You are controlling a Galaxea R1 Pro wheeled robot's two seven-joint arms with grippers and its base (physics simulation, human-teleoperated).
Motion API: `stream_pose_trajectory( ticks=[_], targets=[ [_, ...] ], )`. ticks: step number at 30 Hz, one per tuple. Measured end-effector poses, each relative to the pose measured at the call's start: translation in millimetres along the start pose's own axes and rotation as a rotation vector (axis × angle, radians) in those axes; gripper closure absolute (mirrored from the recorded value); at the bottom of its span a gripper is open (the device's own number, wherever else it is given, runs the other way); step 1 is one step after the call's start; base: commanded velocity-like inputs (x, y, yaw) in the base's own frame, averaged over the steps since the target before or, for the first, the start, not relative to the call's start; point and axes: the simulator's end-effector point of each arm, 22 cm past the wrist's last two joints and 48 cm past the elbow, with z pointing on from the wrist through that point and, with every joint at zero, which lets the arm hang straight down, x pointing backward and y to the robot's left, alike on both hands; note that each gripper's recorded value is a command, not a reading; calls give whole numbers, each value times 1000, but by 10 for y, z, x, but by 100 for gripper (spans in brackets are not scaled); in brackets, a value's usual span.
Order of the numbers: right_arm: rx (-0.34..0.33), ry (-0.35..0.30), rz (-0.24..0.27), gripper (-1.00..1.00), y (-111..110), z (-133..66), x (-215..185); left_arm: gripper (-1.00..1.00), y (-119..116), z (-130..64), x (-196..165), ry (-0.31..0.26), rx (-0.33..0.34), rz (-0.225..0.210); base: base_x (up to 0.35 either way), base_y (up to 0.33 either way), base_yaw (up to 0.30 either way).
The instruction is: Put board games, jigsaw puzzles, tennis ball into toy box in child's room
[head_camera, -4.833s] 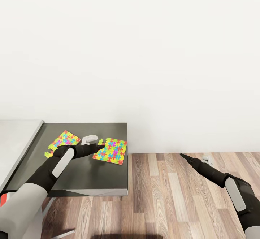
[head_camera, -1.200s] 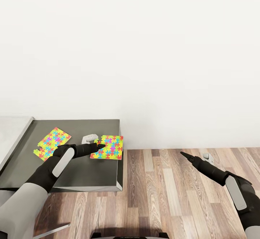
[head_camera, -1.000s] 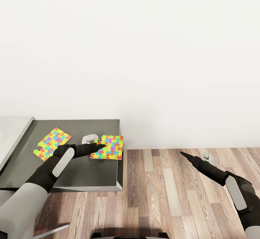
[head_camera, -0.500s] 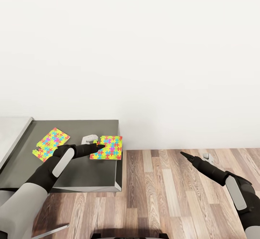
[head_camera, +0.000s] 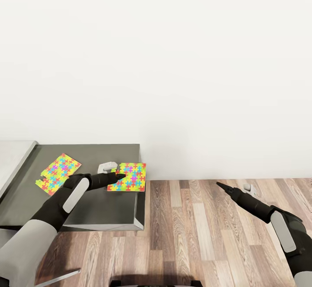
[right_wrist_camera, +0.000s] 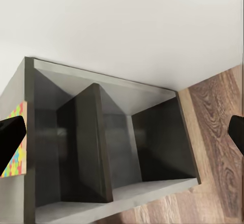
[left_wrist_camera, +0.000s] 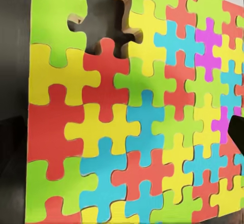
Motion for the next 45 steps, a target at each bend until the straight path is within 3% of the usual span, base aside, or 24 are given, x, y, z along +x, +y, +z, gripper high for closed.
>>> stream_pose_trajectory(
  ticks=[23,31,38,45],
  targets=[
    [1,1,1,-100,-5,3,0,-100,13,-8,-20,-5,5,-13,0,-23,0],
    [1,0,1,-100,-6,2,0,-100,107,-236,-366,-84,7,-28,0,0,0],
    [1,1,2,-100,-6,2,1,-100,170,-441,-514,-97,12,-4,0,0,0],
    [1,0,1,-100,-6,2,0,-100,42,-547,-561,-98,73,20,0,0,0]
  ],
)
